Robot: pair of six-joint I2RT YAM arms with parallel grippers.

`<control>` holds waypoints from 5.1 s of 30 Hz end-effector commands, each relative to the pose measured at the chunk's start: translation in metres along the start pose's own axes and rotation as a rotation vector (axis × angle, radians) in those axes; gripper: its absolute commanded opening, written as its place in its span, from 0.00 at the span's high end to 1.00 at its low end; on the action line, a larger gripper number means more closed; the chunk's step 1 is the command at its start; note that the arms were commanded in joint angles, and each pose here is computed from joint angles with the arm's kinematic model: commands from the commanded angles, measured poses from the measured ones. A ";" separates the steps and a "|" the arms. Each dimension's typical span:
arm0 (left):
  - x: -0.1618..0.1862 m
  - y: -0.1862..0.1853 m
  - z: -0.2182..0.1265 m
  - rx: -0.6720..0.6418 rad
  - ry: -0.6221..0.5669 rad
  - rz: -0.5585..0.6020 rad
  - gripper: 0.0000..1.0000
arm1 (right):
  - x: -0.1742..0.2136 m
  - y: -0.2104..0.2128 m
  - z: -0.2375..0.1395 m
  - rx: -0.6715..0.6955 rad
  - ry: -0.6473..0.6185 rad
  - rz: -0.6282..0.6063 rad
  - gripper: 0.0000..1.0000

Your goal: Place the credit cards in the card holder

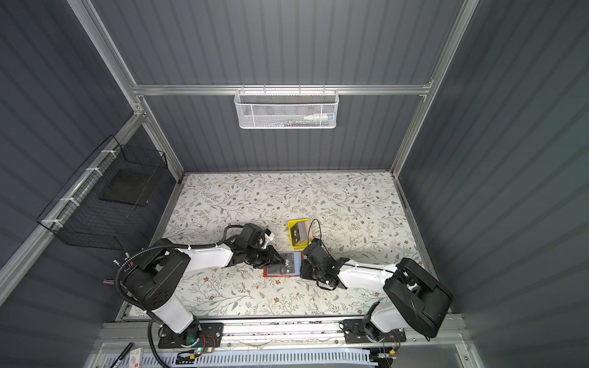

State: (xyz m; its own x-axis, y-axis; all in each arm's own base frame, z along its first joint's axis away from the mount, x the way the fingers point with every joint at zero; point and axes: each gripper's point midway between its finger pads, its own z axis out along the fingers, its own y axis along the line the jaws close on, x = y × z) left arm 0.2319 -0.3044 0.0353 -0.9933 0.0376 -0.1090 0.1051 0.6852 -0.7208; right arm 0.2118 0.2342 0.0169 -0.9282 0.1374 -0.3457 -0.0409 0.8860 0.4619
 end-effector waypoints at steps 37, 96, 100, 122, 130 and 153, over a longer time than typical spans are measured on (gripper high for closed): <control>0.000 0.008 0.003 -0.111 -0.001 0.010 0.76 | 0.023 -0.032 0.008 0.103 0.058 -0.008 0.85; 0.003 0.011 -0.005 -0.177 0.003 0.038 0.74 | 0.009 0.017 0.021 0.031 0.089 -0.094 0.88; 0.004 0.013 -0.005 -0.187 0.004 0.035 0.74 | 0.013 0.012 0.021 0.043 0.093 -0.091 0.88; 0.004 0.004 0.009 -0.098 0.014 0.014 0.80 | 0.005 0.003 0.000 0.083 0.037 -0.078 0.84; 0.004 0.003 0.008 -0.107 0.016 0.020 0.79 | 0.010 -0.001 0.003 0.089 0.059 -0.078 0.88; 0.000 -0.014 0.012 -0.074 0.019 0.051 0.78 | 0.015 -0.004 0.008 0.094 0.076 -0.079 0.90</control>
State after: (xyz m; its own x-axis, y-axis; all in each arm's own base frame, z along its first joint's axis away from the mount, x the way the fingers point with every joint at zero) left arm 0.2327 -0.3155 0.0336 -0.9876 0.0694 -0.1406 0.1448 0.7481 -0.6476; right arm 0.2092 0.2452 0.0184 -0.9373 0.0492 -0.3449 -0.0962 0.9149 0.3921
